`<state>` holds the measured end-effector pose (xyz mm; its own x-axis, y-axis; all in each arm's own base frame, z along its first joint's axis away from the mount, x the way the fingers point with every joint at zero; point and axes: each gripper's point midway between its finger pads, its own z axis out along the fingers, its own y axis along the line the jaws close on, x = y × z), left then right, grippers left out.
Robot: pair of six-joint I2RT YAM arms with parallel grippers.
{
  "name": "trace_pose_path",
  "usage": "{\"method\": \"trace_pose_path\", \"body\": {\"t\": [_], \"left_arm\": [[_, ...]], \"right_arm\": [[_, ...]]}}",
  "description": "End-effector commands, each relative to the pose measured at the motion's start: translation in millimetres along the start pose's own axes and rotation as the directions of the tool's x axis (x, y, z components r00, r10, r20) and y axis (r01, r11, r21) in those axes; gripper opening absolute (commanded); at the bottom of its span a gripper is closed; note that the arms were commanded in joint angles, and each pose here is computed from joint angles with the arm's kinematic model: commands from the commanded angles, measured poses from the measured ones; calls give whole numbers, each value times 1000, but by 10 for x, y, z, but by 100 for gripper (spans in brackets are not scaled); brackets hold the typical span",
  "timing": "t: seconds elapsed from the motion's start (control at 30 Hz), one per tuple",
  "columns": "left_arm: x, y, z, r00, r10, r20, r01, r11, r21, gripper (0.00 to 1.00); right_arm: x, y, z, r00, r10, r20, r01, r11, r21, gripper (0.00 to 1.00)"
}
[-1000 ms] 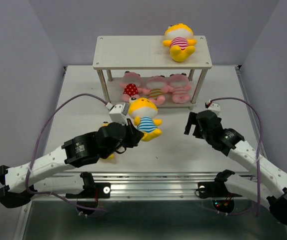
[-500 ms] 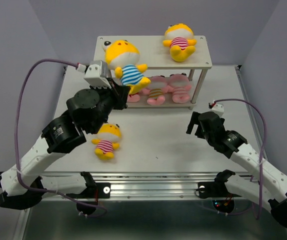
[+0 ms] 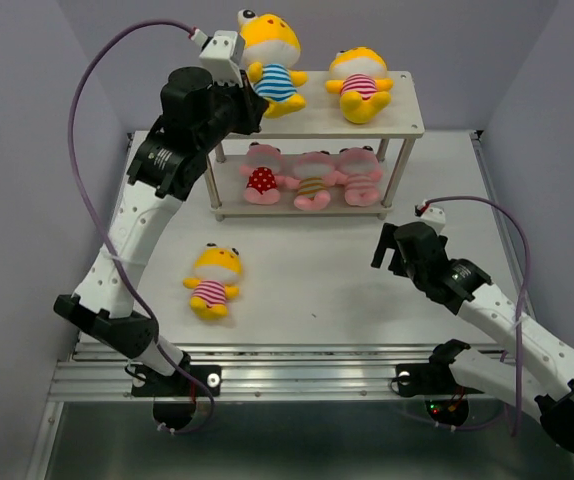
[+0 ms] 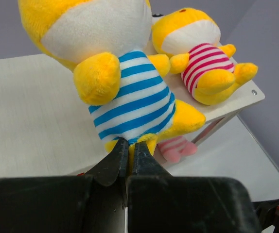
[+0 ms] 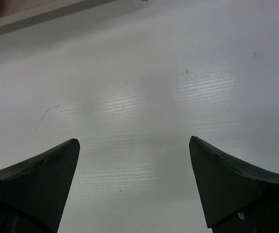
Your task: Place and organize the stuffed toys onto the shelf
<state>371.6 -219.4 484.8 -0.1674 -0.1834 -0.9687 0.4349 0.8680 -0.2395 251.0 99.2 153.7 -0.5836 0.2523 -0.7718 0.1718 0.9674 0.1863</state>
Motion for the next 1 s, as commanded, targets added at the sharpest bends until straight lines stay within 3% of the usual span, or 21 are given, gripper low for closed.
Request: {"method": "trace_pose_path", "body": {"t": [0.0,0.3,0.97], "left_arm": [[-231,-196,-8,999,35,30,-40,976,214,0],[92,-119,380,995,-46,-90,68,961,269,0],[407,-87,724,943,-259,-209,320,878,355,0]], "right_arm": [[-196,146,-59,998,48,49,-46,998,-54,100],[-202,168,-63,997,55,47,-52,997,-62,100],[-282,185,-185,992,99,75,-91,990,-106,100]]}}
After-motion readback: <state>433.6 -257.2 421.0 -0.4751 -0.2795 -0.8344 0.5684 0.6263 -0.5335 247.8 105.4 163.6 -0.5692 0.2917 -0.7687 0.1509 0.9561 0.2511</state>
